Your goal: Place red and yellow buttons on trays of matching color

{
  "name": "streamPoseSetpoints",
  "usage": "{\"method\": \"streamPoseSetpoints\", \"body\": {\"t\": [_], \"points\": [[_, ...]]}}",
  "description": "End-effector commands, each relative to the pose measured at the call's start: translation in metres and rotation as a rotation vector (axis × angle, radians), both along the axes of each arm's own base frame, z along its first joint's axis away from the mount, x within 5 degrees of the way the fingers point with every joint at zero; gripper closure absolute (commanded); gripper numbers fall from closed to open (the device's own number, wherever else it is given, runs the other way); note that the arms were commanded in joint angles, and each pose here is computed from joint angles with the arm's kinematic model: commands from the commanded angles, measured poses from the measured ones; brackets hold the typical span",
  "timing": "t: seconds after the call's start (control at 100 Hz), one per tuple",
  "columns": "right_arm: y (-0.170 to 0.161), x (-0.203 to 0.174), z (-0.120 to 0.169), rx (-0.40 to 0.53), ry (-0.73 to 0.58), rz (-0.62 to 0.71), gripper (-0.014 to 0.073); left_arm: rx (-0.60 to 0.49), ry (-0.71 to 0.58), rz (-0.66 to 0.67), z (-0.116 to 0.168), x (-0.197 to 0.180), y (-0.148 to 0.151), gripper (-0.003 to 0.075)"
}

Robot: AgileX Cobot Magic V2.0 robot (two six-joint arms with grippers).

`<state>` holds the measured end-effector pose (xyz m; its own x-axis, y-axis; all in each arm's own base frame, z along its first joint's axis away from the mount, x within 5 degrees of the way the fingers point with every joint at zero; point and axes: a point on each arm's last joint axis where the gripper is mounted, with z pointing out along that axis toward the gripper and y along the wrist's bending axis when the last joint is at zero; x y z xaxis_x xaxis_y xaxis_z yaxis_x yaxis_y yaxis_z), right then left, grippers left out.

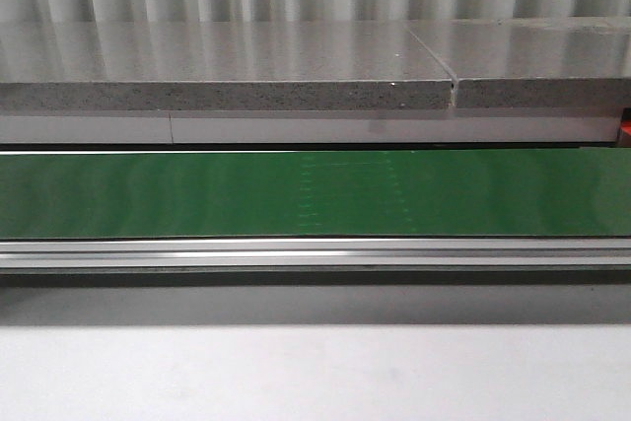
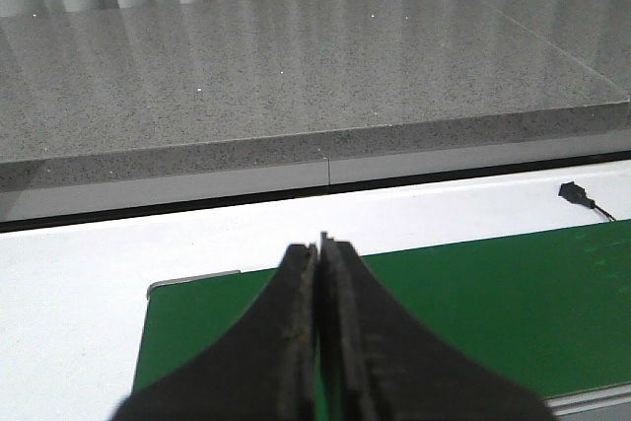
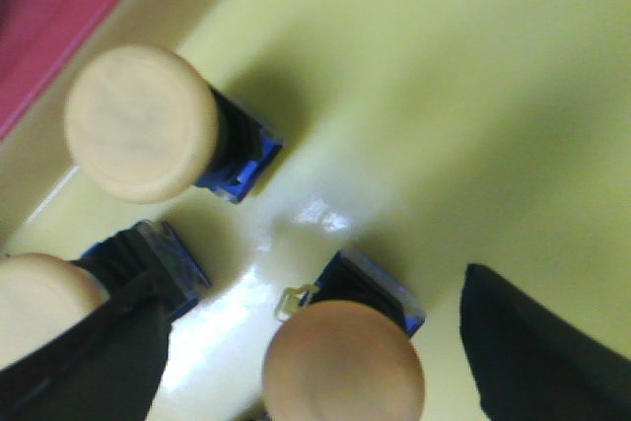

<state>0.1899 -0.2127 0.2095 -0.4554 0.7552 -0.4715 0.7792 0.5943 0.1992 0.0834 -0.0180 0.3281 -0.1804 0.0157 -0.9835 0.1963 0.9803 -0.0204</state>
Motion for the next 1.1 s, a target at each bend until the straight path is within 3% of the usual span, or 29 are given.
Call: {"method": "streamPoseSetpoints", "body": {"t": [0.0,0.24,0.56,0.83,1.09], "points": [[0.001,0.002,0.041,-0.102,-0.108,-0.007,-0.0008,-0.023,-0.076,0.019,0.013,0.001,0.001,0.074],[0.043,0.019,0.09,-0.195,-0.216,0.153,-0.0008,-0.023,-0.076,0.019,0.013,0.001,0.001,0.074],[0.144,0.037,0.133,-0.293,-0.376,0.57,-0.0006,-0.023,-0.076,0.019,0.013,0.001,0.001,0.074],[0.207,0.001,0.164,-0.411,-0.513,0.885,-0.0006,-0.023,-0.076,0.019,0.013,0.001,0.001,0.074],[0.215,-0.045,0.151,-0.46,-0.523,0.926,0.011,-0.023,-0.076,0.019,0.013,0.001,0.001,0.074]]}}
